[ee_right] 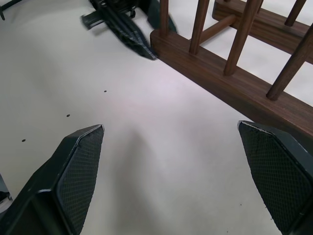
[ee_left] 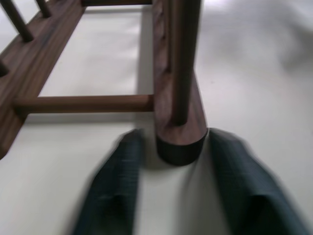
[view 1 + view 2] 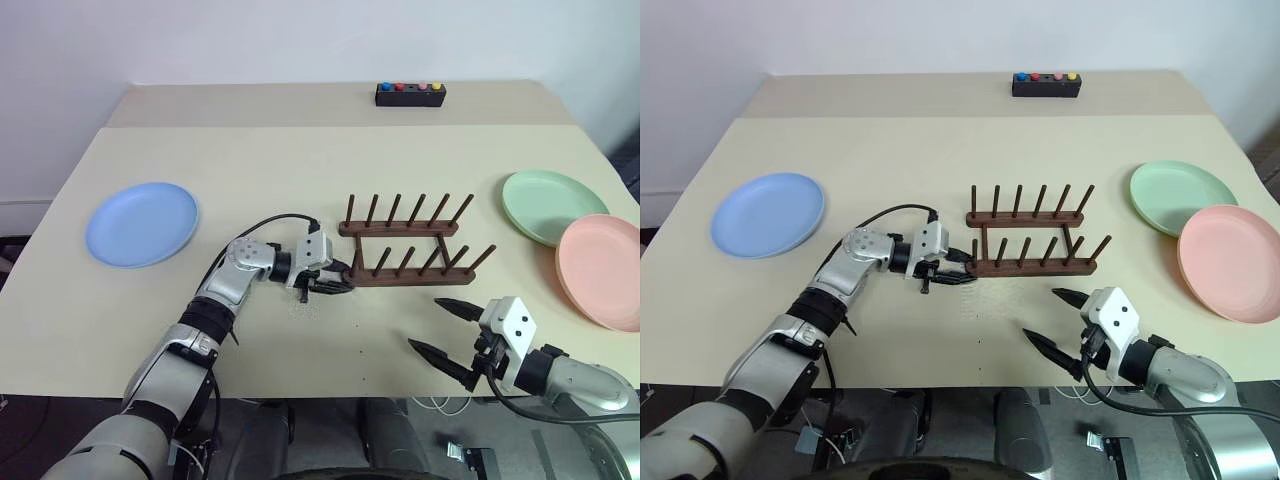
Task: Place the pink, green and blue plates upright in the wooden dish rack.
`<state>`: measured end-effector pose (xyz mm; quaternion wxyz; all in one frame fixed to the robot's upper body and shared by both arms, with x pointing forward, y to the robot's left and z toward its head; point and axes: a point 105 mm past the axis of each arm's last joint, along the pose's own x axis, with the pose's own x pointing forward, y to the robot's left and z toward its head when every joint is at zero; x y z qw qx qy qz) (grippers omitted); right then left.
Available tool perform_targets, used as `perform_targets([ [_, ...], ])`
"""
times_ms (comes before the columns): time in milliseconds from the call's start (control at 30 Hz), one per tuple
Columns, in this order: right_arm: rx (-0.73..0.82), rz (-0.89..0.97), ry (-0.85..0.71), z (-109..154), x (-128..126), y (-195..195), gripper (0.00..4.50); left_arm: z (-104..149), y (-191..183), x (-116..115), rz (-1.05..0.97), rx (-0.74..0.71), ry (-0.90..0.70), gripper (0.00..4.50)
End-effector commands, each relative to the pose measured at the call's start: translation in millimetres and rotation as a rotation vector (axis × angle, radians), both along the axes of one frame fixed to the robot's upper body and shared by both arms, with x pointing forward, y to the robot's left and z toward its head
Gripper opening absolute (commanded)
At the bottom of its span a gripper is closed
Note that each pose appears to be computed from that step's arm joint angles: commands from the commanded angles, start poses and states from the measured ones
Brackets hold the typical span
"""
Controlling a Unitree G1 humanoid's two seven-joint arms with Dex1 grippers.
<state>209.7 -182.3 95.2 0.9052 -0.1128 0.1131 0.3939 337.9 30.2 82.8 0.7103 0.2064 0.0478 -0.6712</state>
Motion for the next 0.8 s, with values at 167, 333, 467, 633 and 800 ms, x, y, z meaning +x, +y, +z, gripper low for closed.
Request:
perform_targets([
  [167, -0.006, -0.023, -0.04, 7.1, 3.2, -3.4, 4.5, 9.2, 14.2, 6.4, 0.071, -0.023, -0.035, 4.44],
  [333, -0.071, -0.114, -0.033, 2.1, 11.7, -23.1, 2.59, 11.7, 25.4, -3.9, 0.082, -0.042, -0.012, 3.67],
  [467, -0.098, -0.167, -0.037, 1.9, 17.8, -37.1, 0.54, 9.4, 28.7, -24.9, 0.05, -0.05, 0.032, 1.72],
  [633, -0.189, -0.235, -0.017, -6.3, 23.3, -57.2, 0.0, 2.9, 19.1, -42.9, 0.021, -0.025, 0.061, 0.03],
  [800, -0.265, -0.3, -0.023, -12.6, 30.8, -74.4, 0.0, 1.4, 4.2, -51.0, 0.011, -0.021, 0.058, 0.03],
])
